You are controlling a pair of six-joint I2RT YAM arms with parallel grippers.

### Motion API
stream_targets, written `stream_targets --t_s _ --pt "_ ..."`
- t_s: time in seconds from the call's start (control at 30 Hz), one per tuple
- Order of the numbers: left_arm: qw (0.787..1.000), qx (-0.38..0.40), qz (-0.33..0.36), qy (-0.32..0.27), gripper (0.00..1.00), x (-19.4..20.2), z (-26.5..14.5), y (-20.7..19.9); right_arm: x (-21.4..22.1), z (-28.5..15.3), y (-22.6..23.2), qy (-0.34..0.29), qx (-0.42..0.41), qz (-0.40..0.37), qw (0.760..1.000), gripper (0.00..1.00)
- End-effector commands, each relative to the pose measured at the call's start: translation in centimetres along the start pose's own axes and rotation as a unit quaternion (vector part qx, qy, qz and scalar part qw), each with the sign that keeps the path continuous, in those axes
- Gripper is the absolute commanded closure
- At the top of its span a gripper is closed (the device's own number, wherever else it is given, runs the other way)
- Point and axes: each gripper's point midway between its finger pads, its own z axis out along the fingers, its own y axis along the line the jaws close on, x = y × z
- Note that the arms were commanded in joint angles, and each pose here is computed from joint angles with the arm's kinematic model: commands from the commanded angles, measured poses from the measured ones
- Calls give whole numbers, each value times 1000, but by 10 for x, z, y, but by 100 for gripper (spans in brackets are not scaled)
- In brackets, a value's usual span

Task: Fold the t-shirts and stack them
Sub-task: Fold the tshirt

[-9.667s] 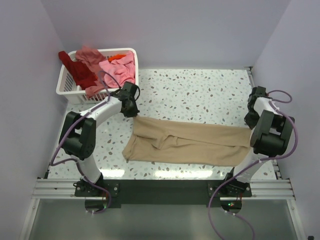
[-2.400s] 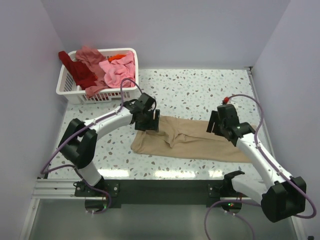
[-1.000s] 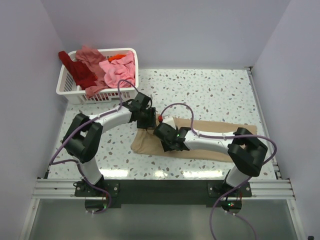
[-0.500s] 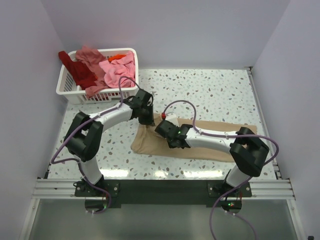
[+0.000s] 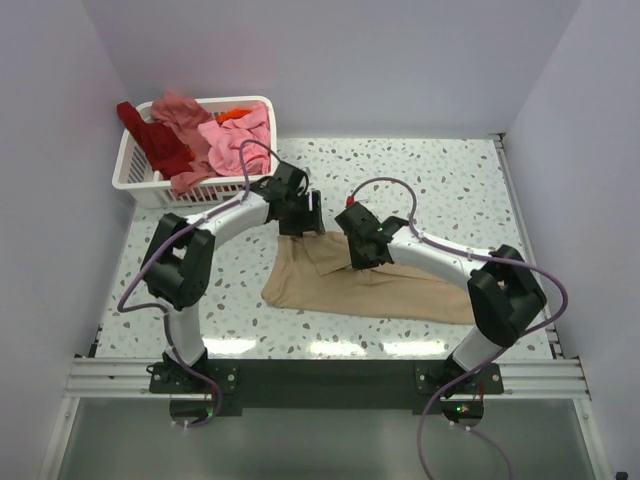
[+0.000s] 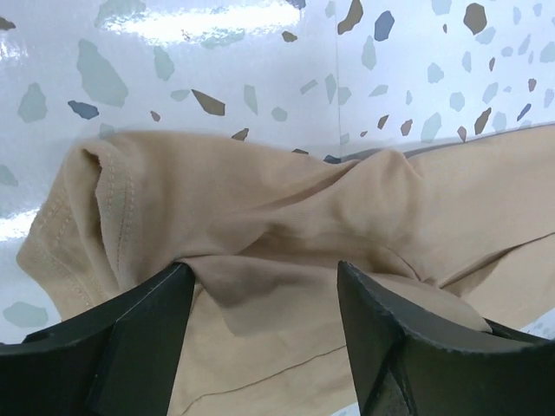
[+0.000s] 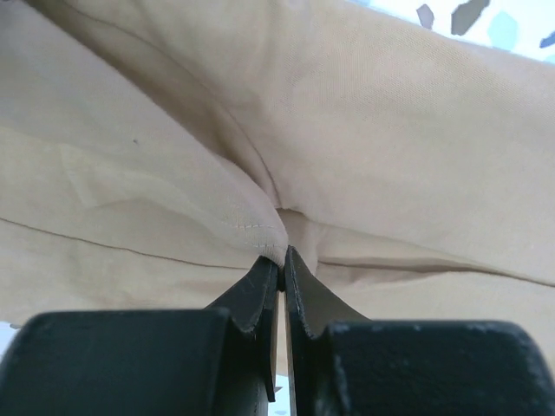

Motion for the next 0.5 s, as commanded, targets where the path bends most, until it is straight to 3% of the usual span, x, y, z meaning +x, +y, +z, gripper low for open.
stream_targets --t_s 0.0,0.17,0.3,0.47 --pt "999 30 22 -35 28 -13 -19 -12 -2 -1 10 27 -25 -24 999 94" --pt "996 38 64 -52 30 7 -40 -14 -3 3 8 42 -35 -21 998 94" --pt "992 67 101 -33 32 43 -41 -36 -4 5 1 52 -41 -7 998 94" --pt "993 71 92 -10 34 70 -26 -43 2 6 -6 64 -48 -4 997 95"
